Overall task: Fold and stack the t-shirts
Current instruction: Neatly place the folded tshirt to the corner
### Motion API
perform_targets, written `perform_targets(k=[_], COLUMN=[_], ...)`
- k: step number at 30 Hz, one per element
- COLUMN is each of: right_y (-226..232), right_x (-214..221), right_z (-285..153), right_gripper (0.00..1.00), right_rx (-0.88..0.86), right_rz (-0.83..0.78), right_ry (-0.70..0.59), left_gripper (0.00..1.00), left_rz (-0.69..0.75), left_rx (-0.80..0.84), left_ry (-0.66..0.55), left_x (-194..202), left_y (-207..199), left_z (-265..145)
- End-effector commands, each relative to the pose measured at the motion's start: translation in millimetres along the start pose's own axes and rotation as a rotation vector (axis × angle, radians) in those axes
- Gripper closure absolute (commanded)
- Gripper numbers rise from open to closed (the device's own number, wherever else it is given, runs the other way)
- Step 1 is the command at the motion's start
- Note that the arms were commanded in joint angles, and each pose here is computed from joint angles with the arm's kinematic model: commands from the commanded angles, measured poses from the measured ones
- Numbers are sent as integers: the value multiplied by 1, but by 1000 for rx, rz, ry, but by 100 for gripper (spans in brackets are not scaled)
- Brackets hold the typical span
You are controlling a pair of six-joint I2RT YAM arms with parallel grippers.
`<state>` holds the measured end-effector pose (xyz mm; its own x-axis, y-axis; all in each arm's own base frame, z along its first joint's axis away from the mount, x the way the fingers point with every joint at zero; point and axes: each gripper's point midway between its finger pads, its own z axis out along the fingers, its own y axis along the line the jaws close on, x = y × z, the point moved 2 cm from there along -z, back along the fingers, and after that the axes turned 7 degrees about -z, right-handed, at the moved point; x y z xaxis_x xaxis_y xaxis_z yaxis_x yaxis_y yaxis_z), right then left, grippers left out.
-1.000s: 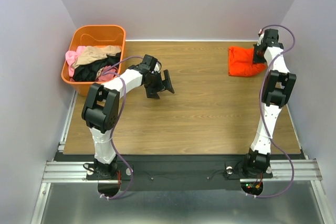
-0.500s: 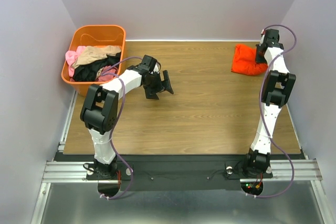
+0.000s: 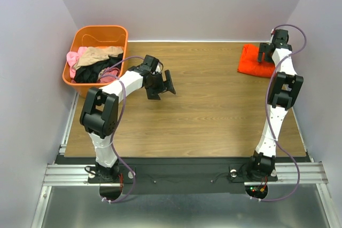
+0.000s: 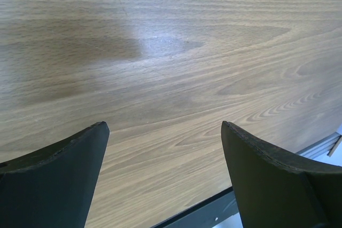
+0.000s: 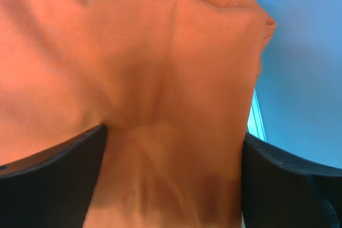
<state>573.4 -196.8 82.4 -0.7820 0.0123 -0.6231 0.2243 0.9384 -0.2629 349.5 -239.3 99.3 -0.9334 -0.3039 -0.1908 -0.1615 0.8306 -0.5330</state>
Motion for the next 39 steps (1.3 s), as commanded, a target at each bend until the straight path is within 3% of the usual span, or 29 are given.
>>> perform_targets(k=[1, 14, 20, 24, 30, 34, 39], right_y=[-23, -42, -8, 45, 160, 200, 215], right_x=[-39, -46, -48, -19, 77, 119, 153], right_z=[-34, -131, -188, -219, -259, -298, -320], right_gripper=[0, 0, 0, 0, 0, 0, 0], right_rx=[68, 162, -27, -172, -496, -646, -751], right_rz=[49, 121, 204, 195, 82, 50, 6], right_ry=[-118, -189, -286, -264, -103, -64, -33], left_gripper=[2, 2, 2, 2, 2, 2, 2], left_rz=[19, 29, 42, 46, 30, 14, -3], left_rx=[37, 24, 40, 49, 24, 33, 46], left_ry=[-119, -412, -478, -522, -587, -612, -609], left_x=[-17, -48, -41, -35, -23, -13, 5], left_y=[-19, -30, -28, -27, -26, -28, -28], left_z=[-34, -92, -108, -117, -134, -143, -142])
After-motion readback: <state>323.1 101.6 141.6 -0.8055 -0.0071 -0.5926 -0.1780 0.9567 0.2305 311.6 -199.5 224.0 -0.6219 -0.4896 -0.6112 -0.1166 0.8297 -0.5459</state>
